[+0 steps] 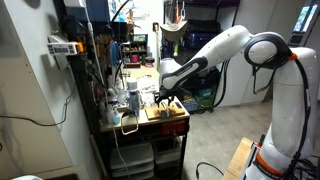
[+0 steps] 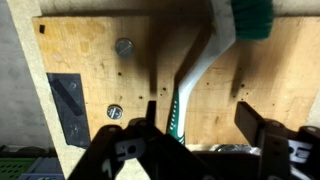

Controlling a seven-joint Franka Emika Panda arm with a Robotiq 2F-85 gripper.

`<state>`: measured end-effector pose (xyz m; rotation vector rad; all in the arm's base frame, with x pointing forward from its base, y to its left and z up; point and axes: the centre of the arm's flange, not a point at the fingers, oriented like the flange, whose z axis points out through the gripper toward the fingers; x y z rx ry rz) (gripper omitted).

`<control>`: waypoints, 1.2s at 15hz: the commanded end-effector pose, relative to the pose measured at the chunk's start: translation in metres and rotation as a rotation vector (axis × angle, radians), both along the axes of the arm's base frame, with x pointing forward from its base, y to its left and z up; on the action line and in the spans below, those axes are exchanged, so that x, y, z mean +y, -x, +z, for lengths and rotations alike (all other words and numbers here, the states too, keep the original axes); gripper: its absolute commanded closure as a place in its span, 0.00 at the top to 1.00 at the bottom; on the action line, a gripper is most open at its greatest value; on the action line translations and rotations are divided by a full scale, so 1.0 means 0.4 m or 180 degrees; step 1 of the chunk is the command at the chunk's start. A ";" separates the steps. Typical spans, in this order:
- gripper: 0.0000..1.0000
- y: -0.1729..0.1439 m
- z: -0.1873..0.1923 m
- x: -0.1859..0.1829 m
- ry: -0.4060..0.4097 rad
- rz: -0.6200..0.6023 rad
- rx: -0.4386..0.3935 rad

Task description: Hang the cleaning brush on the wire

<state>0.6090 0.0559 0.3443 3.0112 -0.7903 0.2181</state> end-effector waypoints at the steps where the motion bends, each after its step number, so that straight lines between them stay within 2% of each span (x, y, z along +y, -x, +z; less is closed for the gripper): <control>1: 0.49 -0.032 -0.028 -0.001 0.0046 -0.0082 -0.0042; 5: 0.18 -0.038 -0.036 -0.014 0.0083 -0.0107 -0.0011; 8: 0.00 -0.032 -0.035 -0.018 0.0114 -0.0098 0.0004; 10: 0.04 -0.017 -0.023 -0.012 0.0141 -0.0074 -0.0011; 14: 0.04 0.046 0.054 0.010 0.0276 0.0106 -0.0173; 18: 0.04 0.151 0.157 0.034 0.0474 0.0478 -0.0602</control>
